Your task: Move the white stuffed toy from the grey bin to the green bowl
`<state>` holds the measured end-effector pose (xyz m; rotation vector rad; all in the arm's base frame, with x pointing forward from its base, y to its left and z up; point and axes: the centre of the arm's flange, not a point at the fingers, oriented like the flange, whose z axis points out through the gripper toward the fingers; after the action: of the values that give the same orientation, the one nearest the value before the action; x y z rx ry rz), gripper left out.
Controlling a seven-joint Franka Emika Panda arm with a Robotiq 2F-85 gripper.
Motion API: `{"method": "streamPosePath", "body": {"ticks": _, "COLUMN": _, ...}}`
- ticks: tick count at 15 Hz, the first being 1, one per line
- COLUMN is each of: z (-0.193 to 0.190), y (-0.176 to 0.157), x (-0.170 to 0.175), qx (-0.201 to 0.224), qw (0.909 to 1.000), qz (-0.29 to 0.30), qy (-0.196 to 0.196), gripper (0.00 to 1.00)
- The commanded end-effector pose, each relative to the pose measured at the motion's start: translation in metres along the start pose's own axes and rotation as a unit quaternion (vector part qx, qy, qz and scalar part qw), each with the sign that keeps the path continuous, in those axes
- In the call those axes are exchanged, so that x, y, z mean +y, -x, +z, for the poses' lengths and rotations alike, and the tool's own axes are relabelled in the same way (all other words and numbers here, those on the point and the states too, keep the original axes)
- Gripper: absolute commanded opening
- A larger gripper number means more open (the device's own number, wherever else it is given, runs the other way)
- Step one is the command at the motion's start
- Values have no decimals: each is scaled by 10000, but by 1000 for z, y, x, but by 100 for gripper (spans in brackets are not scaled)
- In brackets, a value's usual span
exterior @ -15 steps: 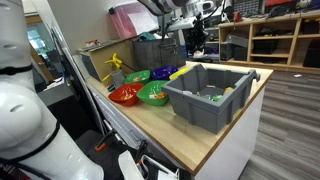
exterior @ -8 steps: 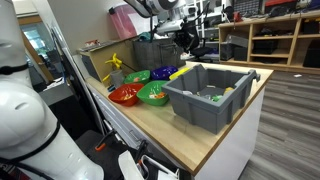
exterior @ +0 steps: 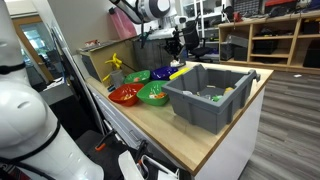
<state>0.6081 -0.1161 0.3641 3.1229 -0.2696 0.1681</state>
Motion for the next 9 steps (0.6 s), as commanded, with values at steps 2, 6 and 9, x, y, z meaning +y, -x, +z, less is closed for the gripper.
{"method": "streamPosePath", "body": {"ticks": 2, "z": 11, "y": 26, "x": -16, "qx": -65, "qw": 9997, "qz": -202, "qy": -156, "gripper": 1}}
{"method": "streamPosePath", "body": {"ticks": 6, "z": 24, "y": 50, "x": -31, "qx": -285, "qw": 9985, "qz": -359, "qy": -296, "gripper": 1}}
{"method": "streamPosePath", "body": {"ticks": 9, "z": 29, "y": 64, "x": -35, "qx": -281, "qw": 9976, "qz": -553, "qy": -310, "gripper": 1}}
